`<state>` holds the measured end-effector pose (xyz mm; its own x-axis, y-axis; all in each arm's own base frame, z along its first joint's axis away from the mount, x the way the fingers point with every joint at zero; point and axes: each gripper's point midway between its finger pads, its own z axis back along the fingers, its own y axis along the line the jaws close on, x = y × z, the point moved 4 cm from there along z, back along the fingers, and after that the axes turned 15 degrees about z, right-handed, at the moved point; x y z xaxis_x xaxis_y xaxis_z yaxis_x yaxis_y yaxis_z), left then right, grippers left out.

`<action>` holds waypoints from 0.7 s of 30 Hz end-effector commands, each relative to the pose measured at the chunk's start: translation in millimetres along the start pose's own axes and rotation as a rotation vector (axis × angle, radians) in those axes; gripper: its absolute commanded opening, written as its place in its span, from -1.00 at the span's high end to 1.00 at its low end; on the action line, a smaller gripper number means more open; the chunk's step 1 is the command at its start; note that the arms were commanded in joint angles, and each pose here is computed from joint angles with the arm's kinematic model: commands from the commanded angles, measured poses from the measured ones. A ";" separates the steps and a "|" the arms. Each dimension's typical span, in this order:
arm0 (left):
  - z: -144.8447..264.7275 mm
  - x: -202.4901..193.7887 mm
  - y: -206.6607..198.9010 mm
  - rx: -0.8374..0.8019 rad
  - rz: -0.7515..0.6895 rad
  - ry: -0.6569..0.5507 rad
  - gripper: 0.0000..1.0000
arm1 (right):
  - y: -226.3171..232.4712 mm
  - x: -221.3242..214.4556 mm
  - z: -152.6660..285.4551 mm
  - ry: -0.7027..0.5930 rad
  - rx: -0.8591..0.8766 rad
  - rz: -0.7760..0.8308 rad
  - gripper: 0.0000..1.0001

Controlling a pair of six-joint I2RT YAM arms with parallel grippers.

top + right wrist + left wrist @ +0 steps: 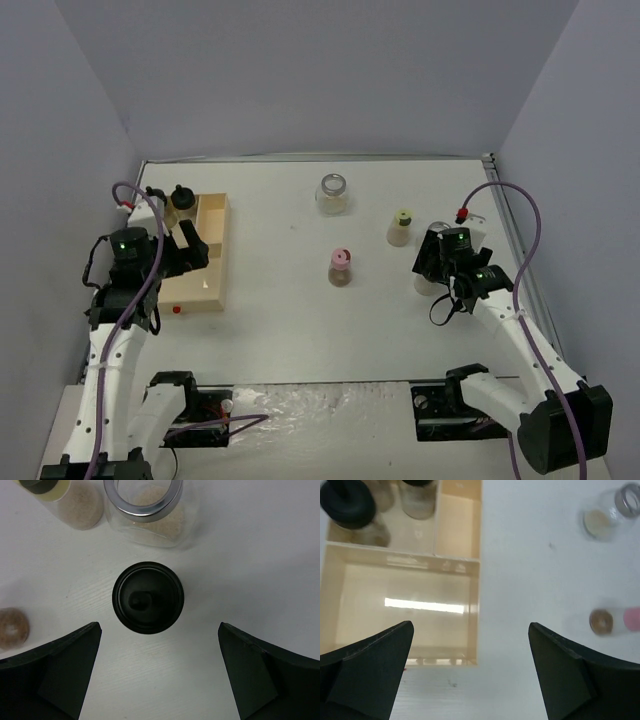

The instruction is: Organize the condiment bottles

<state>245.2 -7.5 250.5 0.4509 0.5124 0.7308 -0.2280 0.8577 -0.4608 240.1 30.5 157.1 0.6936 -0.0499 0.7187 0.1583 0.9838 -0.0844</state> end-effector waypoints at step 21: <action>27.8 -29.6 1.9 -0.011 -0.157 -0.059 -0.94 | 13.9 7.9 -50.4 -0.049 -0.032 0.029 -0.17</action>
<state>197.5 -23.9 223.2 0.4755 0.3885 0.7893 -0.1487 0.9198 -0.3632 275.0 33.8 120.7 0.6999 -0.0203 0.7140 0.1591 0.9789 -0.1282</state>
